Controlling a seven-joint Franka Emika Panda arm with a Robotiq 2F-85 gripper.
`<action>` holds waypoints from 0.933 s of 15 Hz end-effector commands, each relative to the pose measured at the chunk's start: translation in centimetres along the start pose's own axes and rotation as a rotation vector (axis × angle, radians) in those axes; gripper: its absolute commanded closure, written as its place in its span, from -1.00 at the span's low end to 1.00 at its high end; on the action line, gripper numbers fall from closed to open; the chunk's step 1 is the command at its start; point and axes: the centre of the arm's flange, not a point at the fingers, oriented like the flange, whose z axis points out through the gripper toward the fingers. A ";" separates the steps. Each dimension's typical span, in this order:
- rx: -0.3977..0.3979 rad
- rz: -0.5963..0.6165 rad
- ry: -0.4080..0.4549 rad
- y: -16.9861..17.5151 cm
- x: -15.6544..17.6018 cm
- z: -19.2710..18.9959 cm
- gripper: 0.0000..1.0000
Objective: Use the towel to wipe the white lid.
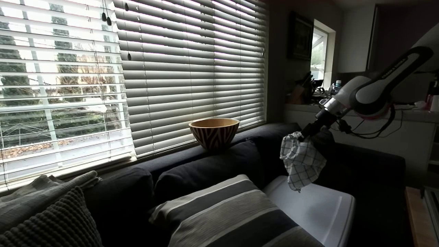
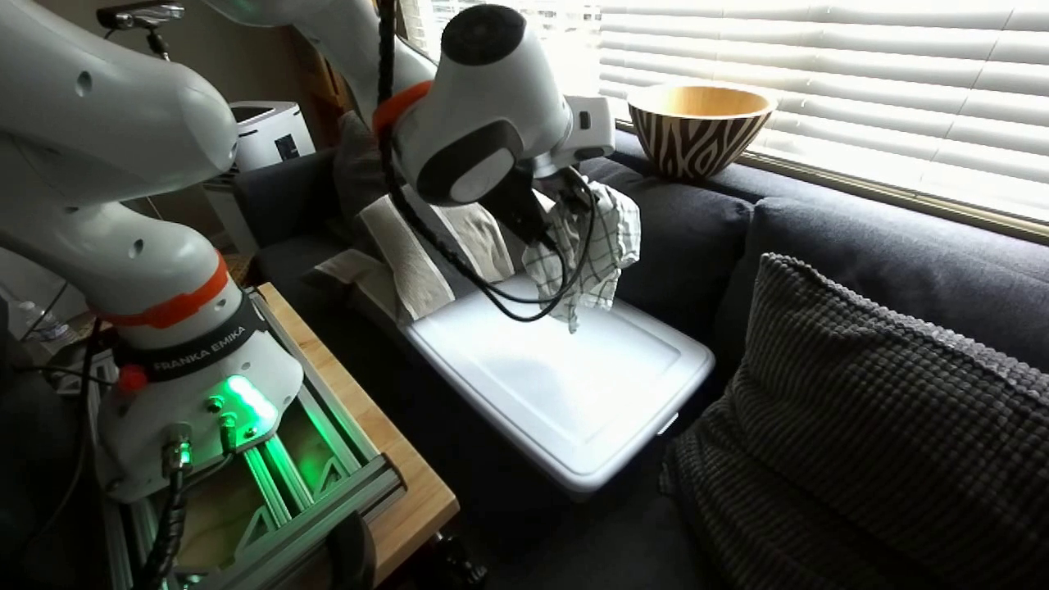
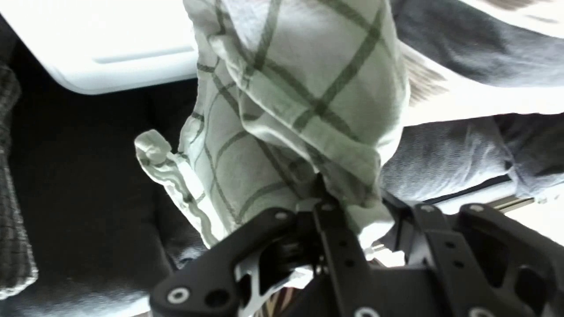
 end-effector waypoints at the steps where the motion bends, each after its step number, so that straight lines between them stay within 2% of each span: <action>1: 0.027 -0.023 -0.016 -1.1 1.0 0.2 0.91; 2: 0.038 -0.027 -0.017 -1.6 1.6 0.4 0.66; 8: 0.028 -0.018 -0.022 -1.1 1.6 0.4 0.66; 9: 0.028 -0.018 -0.022 -1.1 1.6 0.4 0.91; 10: 0.056 -0.037 -0.030 -1.4 2.2 1.1 0.91; 12: -0.036 -0.009 -0.039 -2.9 3.7 3.1 0.91; 14: -0.093 -0.002 -0.050 -5.1 5.3 5.0 0.91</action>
